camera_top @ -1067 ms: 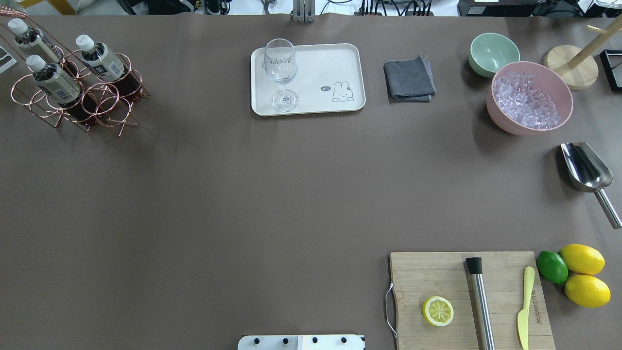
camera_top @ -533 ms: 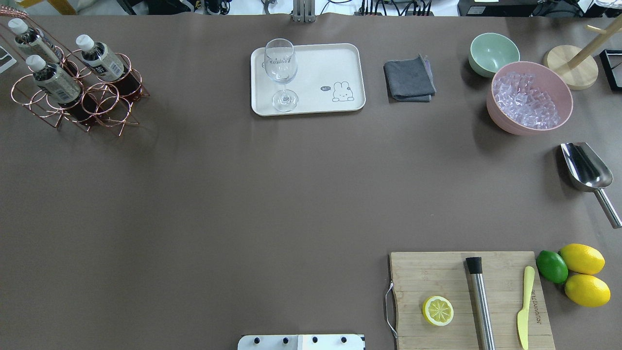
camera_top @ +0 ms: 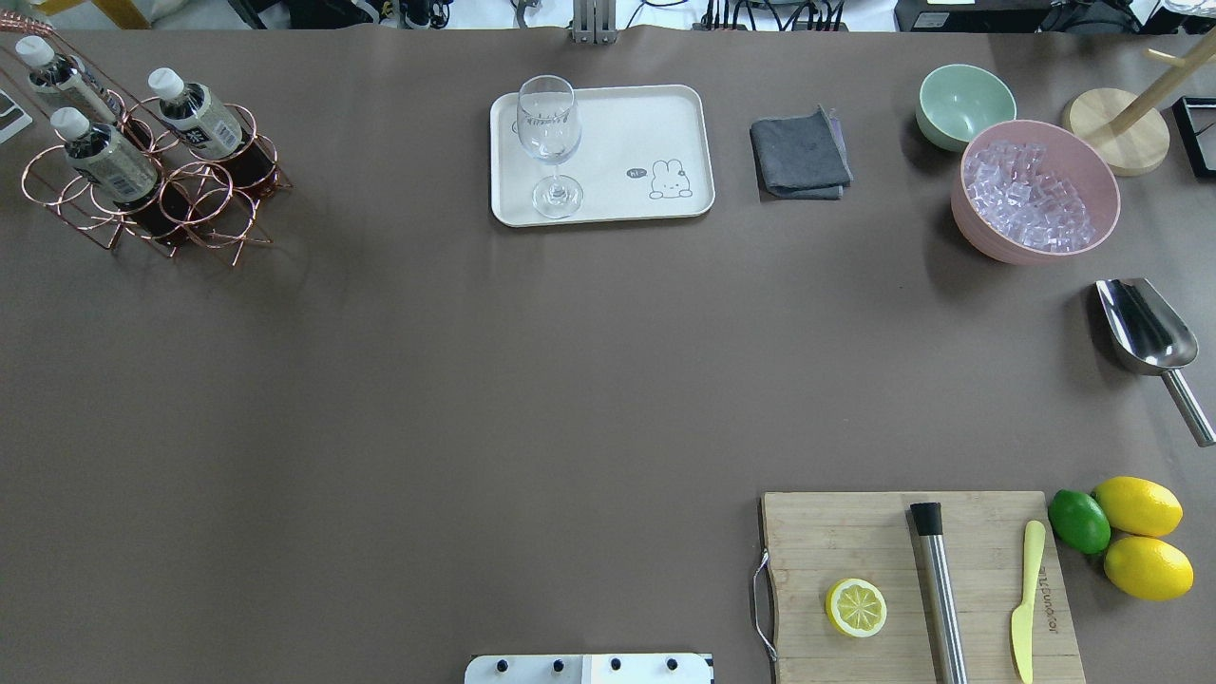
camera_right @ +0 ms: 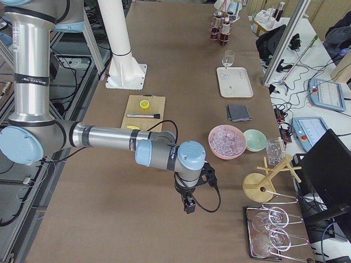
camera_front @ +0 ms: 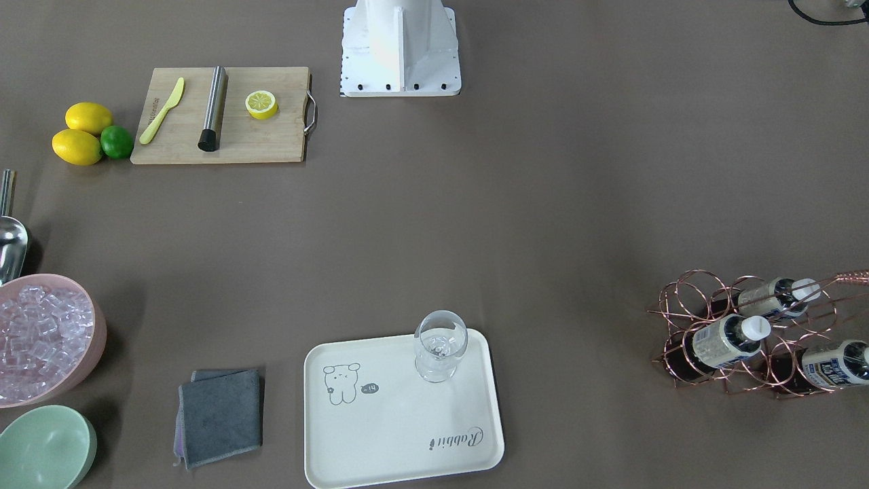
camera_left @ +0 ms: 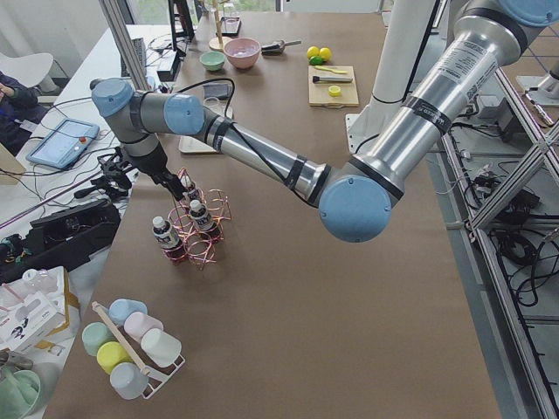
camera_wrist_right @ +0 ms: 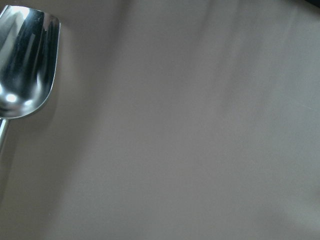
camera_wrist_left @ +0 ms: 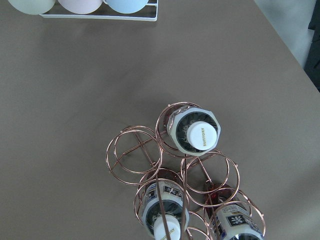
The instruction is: Take tea from basket to plate
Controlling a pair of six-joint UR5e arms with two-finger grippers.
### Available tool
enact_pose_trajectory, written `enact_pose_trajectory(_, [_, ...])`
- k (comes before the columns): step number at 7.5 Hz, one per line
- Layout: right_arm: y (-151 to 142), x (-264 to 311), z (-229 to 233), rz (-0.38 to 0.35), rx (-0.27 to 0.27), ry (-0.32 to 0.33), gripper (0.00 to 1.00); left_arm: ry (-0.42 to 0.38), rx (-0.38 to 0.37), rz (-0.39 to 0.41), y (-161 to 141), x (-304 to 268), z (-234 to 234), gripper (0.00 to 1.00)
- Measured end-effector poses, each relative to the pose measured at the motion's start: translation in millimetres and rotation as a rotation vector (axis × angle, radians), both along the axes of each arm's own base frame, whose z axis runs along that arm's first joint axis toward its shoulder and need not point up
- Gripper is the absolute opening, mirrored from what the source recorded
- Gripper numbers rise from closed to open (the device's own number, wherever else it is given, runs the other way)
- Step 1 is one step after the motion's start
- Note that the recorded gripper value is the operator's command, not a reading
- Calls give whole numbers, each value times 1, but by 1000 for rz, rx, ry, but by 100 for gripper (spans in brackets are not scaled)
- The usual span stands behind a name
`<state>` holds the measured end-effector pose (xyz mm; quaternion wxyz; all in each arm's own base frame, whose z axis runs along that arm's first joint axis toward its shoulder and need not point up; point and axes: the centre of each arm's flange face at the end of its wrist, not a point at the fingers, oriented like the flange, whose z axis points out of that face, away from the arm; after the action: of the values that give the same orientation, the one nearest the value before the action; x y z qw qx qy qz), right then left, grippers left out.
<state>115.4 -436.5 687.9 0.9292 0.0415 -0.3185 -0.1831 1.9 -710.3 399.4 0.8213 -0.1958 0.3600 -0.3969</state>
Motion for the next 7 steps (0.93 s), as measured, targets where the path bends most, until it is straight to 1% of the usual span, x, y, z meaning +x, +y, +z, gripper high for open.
enact_pose_trajectory(1, [0, 0, -1, -1, 1, -1, 100, -6, -27, 2, -11, 4, -7, 97])
enact_pose_trajectory(2, [0, 0, -1, -1, 3, -1, 100, -8, -40, 4, -17, 10, -12, 97])
enact_pose_trajectory(3, [0, 0, -1, -2, 3, -1, 100, -10, -64, -2, -17, 18, -11, 97])
enact_pose_trajectory(4, [0, 0, -1, -3, 3, -1, 100, -11, -110, -22, -17, 29, -8, 97])
enact_pose_trajectory(6, [1, 0, 1, -3, 1, 0, 100, -16, -228, -109, -14, 38, 0, 97])
enact_pose_trajectory(7, [1, 0, 1, -3, 0, 0, 100, -18, -265, -141, -15, 39, 1, 97])
